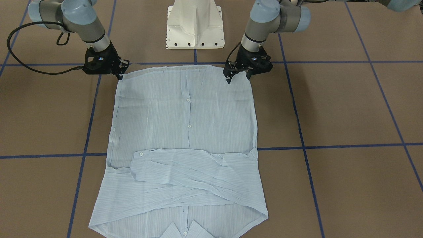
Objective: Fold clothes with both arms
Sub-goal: 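Grip both hem corners with the left and right grippers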
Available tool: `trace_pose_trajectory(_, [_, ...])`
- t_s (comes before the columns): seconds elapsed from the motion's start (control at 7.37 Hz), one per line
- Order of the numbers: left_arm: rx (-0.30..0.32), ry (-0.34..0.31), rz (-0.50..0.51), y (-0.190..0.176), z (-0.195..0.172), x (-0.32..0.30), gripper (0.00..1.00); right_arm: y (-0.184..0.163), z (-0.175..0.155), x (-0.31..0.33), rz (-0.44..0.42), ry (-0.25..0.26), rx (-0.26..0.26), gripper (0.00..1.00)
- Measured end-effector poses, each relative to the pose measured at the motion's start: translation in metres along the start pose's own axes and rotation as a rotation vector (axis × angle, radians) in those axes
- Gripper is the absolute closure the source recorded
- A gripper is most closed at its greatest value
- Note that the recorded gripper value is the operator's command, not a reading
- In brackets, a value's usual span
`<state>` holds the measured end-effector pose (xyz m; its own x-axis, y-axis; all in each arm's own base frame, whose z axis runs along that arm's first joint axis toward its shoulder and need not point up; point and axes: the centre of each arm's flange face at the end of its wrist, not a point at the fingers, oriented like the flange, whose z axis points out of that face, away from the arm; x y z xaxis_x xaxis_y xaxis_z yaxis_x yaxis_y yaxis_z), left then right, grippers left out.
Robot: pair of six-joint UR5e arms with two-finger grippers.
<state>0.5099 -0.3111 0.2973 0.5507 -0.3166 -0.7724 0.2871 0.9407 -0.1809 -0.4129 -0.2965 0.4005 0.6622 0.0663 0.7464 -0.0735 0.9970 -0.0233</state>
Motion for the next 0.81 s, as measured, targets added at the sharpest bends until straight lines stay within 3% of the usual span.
trace_pose_trajectory(0.27, [-0.002, -0.056, -0.003, 0.007, 0.007, -0.012, 0.12, 0.000, -0.001, -0.001, -0.001, -0.003, 0.001, 1.00])
trace_pose_trajectory(0.81, [-0.024, -0.095, 0.014, 0.024, 0.019, -0.025, 0.36, 0.000, -0.001, -0.001, -0.001, -0.002, 0.002, 1.00])
